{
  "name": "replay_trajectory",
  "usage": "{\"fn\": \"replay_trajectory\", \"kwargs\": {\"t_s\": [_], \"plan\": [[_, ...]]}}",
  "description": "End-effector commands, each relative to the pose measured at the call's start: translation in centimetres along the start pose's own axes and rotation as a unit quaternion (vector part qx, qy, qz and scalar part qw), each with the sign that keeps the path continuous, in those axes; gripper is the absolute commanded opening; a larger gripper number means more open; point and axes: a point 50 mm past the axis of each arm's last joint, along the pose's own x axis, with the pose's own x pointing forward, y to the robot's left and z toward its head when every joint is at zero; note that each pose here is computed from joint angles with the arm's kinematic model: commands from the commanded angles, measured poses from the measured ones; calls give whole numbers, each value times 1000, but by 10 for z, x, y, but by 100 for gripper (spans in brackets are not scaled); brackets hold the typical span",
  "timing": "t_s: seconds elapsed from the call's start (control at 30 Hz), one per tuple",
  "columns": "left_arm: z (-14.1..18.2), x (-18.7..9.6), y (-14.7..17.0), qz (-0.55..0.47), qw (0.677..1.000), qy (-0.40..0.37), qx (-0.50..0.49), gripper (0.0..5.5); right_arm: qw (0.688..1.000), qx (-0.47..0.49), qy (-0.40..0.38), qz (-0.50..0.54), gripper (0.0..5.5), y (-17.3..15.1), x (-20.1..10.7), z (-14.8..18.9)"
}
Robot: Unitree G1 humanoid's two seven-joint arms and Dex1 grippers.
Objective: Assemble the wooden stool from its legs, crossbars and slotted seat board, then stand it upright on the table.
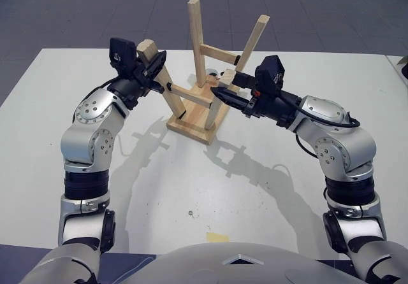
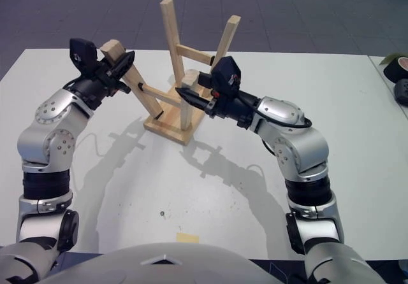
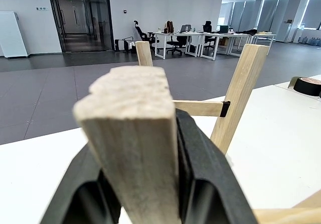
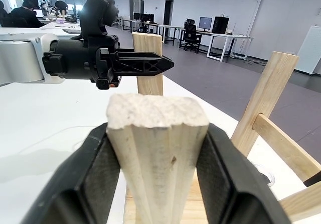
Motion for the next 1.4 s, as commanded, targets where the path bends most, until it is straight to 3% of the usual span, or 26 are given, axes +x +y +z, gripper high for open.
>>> {"fn": "replay_trajectory", "kwargs": {"t_s": [0.03,0.17,0.47,0.6,0.93,1.13,1.3,1.4], "plan": [[-61,-13,-23,-35,991,124,-32,108,998,49,31,-39,206,0,8,-20],[-52,-10,-15,-8,995,96,-29,108,997,49,25,-52,206,-4,6,-19],[-65,-13,-15,1,992,116,-38,108,995,68,-18,-68,206,-16,-2,-1],[-50,-12,-10,-2,996,89,-25,108,994,79,-43,-68,295,-20,-6,11],[39,0,-9,-41,998,-55,-4,296,990,93,-71,-78,457,-28,-14,27],[108,6,-8,-40,983,-177,-11,389,988,88,-98,-85,540,-31,-15,41],[176,23,4,-17,958,-285,31,470,978,59,-174,-102,540,-38,-17,80],[182,34,4,-21,952,-303,39,525,968,54,-221,-105,540,-38,-19,100]]}}
